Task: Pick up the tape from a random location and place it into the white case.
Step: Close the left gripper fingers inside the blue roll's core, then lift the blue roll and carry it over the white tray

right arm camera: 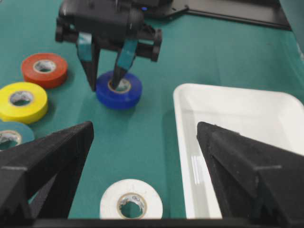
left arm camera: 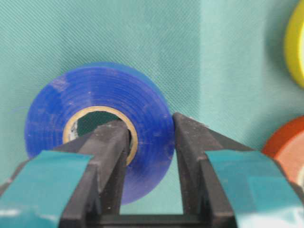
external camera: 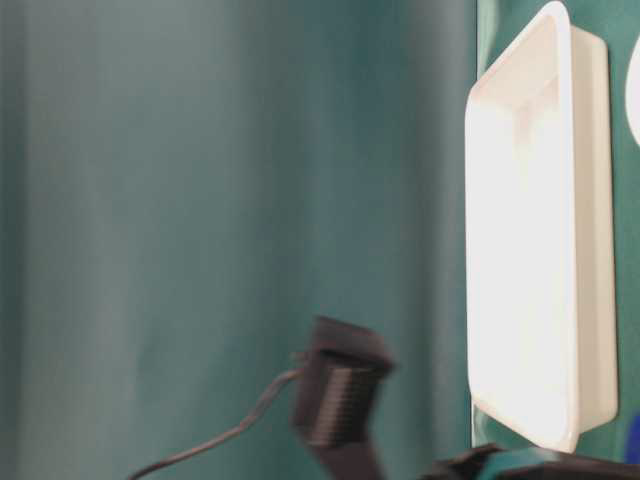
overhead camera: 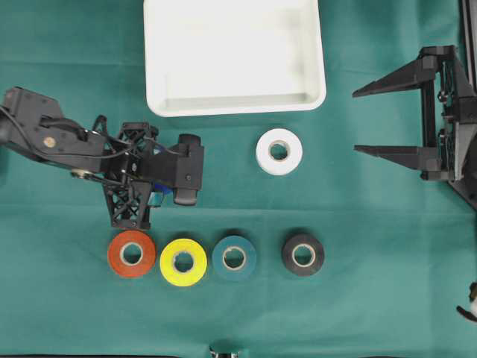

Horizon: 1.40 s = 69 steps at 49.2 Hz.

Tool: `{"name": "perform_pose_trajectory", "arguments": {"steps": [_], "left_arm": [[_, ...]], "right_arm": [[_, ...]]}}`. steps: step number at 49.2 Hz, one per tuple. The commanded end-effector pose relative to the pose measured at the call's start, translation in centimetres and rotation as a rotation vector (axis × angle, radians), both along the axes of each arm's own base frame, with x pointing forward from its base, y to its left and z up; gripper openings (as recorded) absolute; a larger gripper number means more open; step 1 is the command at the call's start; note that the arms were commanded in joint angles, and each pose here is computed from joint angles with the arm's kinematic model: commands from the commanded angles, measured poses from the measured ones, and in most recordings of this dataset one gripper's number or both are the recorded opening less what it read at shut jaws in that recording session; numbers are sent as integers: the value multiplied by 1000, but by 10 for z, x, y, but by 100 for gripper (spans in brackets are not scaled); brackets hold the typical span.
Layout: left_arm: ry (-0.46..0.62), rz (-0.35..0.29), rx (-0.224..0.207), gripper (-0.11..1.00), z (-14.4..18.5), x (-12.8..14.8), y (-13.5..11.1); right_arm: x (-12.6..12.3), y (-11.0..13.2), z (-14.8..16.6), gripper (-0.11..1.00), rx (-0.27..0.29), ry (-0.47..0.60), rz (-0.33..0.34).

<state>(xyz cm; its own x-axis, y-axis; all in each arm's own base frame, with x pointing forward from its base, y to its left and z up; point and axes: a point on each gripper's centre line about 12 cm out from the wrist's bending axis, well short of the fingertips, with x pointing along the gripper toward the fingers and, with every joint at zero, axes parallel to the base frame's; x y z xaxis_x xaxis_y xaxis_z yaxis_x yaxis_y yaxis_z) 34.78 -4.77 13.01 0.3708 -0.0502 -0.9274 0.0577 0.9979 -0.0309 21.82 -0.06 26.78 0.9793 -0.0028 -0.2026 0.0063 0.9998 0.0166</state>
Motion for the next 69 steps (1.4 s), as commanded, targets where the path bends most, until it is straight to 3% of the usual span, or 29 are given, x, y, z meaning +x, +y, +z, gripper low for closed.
{"name": "perform_pose_trajectory", "arguments": {"steps": [1,30,49,69], "left_arm": [[-61,-2,-6,24,27,5,-1],[-98,7,-8,24,113,1,4],[-220,9,-20,24,192,-14,7],[-234,22,-20,24,237,-23,12]], "right_arm": [[3,0,11,90,1,-26,0],[4,0,14,90,1,-21,-2],[4,0,15,90,0,-21,-2],[4,0,15,90,-5,-23,1]]}}
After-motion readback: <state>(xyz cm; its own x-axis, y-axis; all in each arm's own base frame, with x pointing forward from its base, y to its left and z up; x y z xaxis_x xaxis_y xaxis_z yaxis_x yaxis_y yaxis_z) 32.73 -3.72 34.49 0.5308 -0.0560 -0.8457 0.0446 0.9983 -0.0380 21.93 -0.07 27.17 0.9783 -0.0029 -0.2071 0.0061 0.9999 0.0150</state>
